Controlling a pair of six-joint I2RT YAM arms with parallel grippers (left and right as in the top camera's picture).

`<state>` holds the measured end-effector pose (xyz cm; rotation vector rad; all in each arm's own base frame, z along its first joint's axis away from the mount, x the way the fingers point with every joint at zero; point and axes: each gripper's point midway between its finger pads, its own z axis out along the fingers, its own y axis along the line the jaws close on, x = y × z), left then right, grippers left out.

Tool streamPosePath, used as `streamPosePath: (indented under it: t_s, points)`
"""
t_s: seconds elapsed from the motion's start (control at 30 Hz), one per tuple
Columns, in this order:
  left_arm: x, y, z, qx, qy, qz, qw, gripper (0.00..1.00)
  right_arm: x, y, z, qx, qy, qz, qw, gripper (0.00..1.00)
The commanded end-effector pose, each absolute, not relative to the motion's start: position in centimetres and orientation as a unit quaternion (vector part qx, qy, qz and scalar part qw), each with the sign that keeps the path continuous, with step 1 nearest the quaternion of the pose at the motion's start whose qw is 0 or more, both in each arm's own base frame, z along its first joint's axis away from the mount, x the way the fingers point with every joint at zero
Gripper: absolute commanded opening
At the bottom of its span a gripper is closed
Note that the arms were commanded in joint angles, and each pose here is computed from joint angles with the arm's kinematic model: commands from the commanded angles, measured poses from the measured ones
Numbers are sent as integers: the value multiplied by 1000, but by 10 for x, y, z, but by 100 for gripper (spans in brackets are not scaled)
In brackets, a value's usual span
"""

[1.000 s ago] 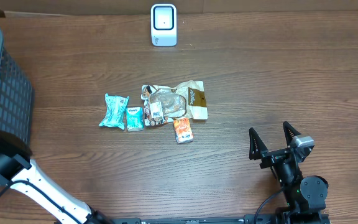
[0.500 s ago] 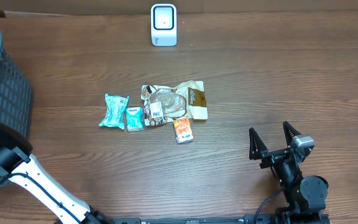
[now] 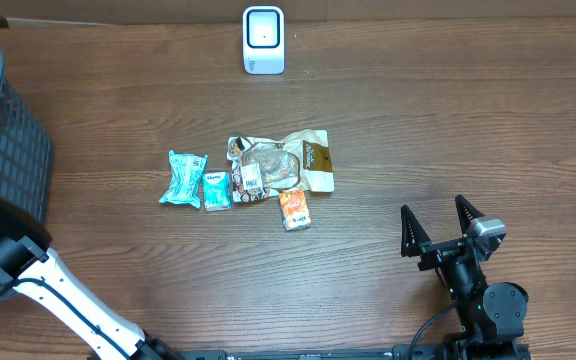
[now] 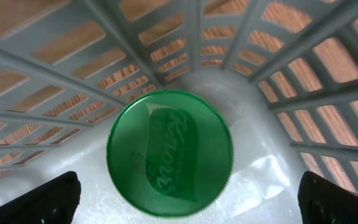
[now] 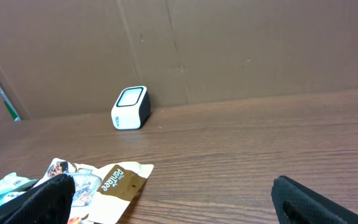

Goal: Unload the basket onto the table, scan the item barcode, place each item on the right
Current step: 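Reach the left gripper into the basket toward the green-lidded tub, then grasp the green-lidded white tub with the left gripper and lift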

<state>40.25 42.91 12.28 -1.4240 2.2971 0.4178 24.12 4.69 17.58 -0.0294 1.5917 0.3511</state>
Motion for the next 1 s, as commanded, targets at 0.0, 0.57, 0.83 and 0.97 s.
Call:
streamPosePath:
  t_s: [0.0, 0.57, 0.83, 0.97]
  points:
    - [389, 436, 89, -512, 828, 154, 167, 100, 241, 48, 173, -15, 711, 158, 685, 100]
    - [392, 441, 67, -513, 827, 154, 171, 97, 241, 48, 173, -15, 711, 158, 685, 100]
    - [392, 440, 67, -512, 828, 154, 170, 56, 241, 48, 173, -15, 711, 158, 685, 100]
    - [392, 438, 70, -512, 828, 154, 169, 57, 241, 48, 173, -15, 711, 158, 685, 100]
